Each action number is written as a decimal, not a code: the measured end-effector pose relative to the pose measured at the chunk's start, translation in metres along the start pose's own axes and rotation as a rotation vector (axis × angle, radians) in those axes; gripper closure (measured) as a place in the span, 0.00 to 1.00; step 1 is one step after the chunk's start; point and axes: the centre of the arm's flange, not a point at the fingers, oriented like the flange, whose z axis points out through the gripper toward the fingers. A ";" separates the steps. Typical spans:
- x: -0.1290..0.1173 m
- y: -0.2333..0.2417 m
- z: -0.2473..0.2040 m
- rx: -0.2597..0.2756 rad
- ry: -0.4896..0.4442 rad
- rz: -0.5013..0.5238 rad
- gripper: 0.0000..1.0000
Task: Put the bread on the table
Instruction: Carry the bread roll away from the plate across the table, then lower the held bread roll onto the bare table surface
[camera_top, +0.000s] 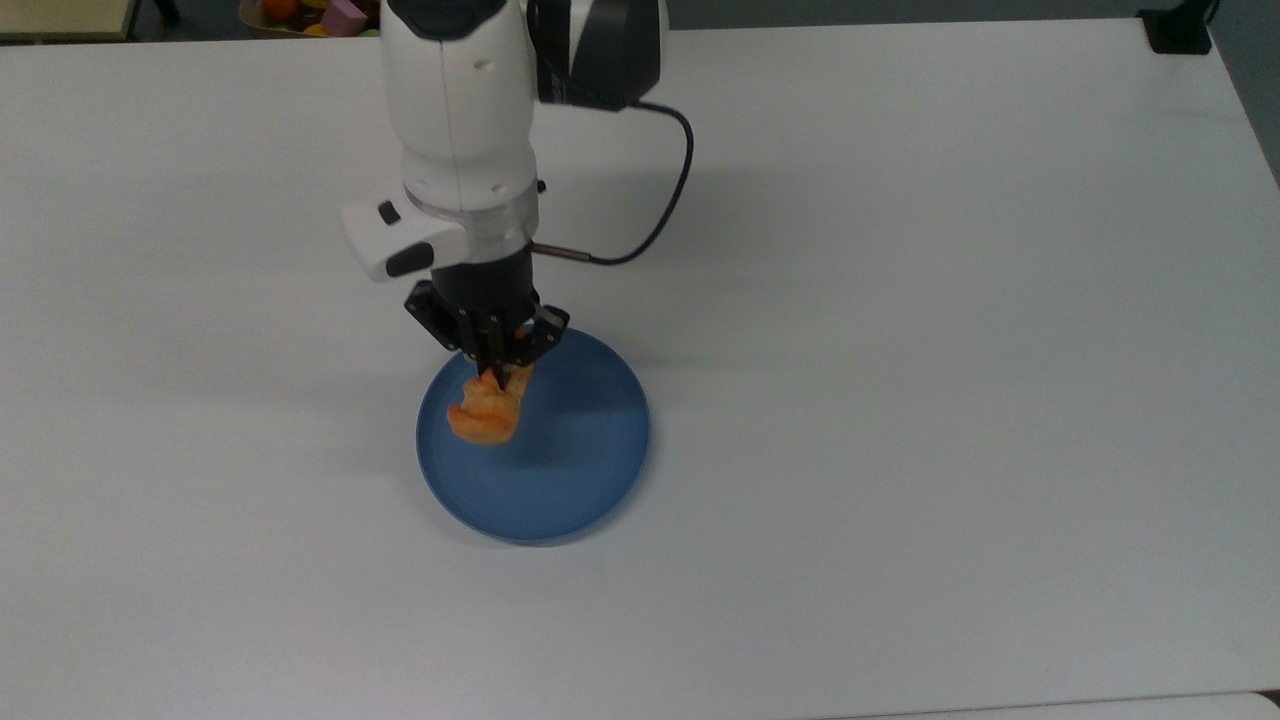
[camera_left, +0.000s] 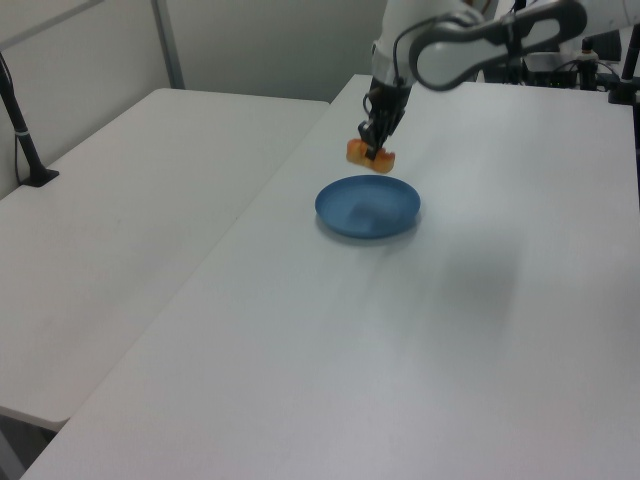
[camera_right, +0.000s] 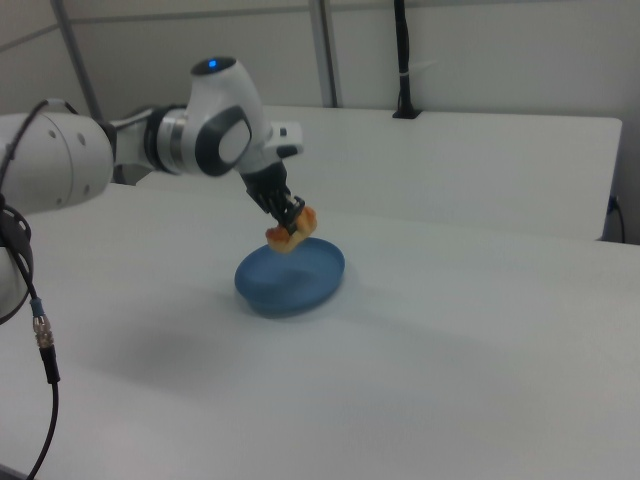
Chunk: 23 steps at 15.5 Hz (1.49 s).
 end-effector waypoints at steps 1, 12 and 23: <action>0.003 0.005 -0.015 -0.006 -0.013 -0.015 0.90; 0.042 0.174 -0.092 -0.081 0.053 -0.105 0.90; 0.050 0.284 -0.042 -0.122 0.077 -0.067 0.90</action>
